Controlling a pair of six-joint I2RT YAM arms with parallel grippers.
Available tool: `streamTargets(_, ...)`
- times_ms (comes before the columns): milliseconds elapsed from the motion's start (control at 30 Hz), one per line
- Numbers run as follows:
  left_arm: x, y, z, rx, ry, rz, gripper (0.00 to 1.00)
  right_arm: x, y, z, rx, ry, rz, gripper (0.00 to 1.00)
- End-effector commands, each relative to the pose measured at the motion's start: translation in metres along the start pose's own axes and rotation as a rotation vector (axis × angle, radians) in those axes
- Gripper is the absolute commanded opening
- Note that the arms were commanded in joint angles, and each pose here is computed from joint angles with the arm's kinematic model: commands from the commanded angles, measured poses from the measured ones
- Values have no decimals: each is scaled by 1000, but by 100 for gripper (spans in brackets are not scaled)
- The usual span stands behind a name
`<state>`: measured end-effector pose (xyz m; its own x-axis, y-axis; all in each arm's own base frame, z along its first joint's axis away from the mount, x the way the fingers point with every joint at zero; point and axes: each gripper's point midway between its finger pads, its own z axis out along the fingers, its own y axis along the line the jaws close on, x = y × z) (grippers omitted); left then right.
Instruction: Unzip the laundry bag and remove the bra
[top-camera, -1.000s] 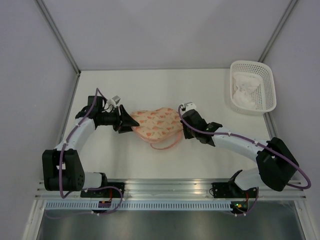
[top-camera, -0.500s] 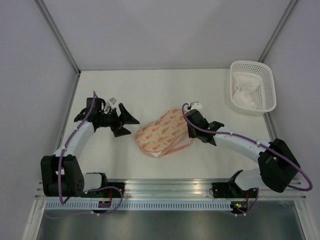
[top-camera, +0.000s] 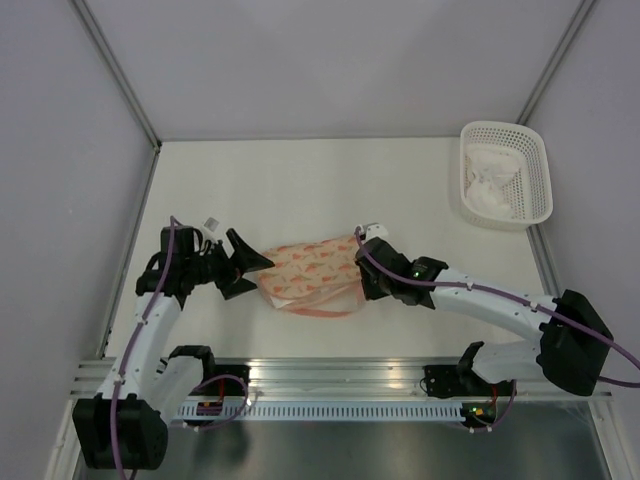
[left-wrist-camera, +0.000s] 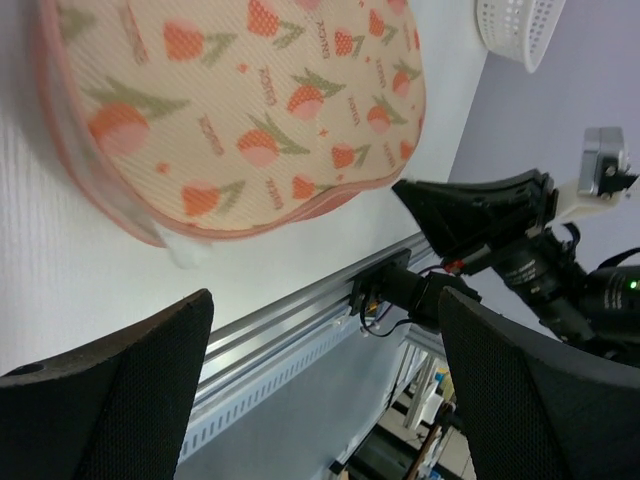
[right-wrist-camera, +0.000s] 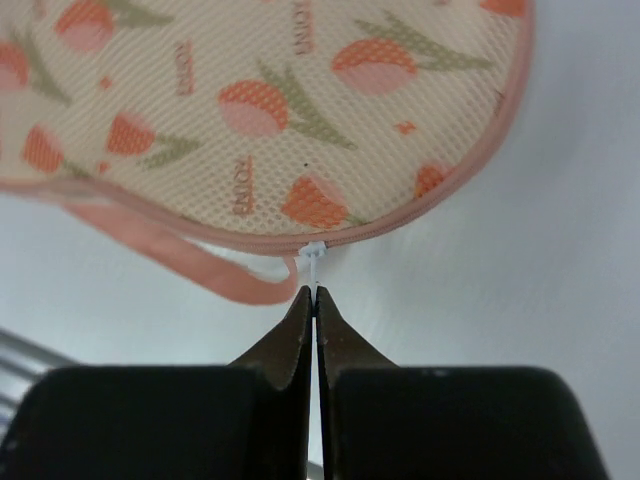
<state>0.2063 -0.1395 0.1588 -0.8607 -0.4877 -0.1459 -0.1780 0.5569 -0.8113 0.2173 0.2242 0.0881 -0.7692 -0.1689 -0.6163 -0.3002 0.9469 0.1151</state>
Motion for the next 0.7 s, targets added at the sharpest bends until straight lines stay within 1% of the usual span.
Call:
streamTargets(0,10,-2,-9,-3,-51,-115,97,4,58,-18,-214,35,-22,0)
streamTargets(33,11,-4,-10,8,-59,-143,99,2,69,-20,-250,28,-29,1)
streamTargets(67,15,-5,-12,19,-54,-155,100,0,79,-22,-281,23,-40,0)
streamTargets(100,20,-8,-17,29,-65,-157,100,6,92,-24,-325,45,-57,1)
streamTargets(167,23,-12,-23,38,-79,-189,100,3,111,-26,-397,35,-57,0)
streamTargets(200,26,-14,-28,43,-95,-193,100,6,120,-26,-440,54,-63,0)
streamTargets(233,27,-16,-31,47,-110,-210,100,-1,130,-27,-477,28,-60,0)
streamTargets(300,30,-17,-36,58,-138,-220,100,-4,145,-25,-534,23,-67,0)
streamTargets(333,31,-16,-37,56,-145,-241,100,-8,158,-28,-595,11,-71,1)
streamTargets(433,32,-6,-36,26,-163,-275,100,-22,183,-29,-687,-13,-84,1)
streamTargets(667,32,12,-24,-6,-168,-355,100,-46,216,-37,-833,-96,-132,0)
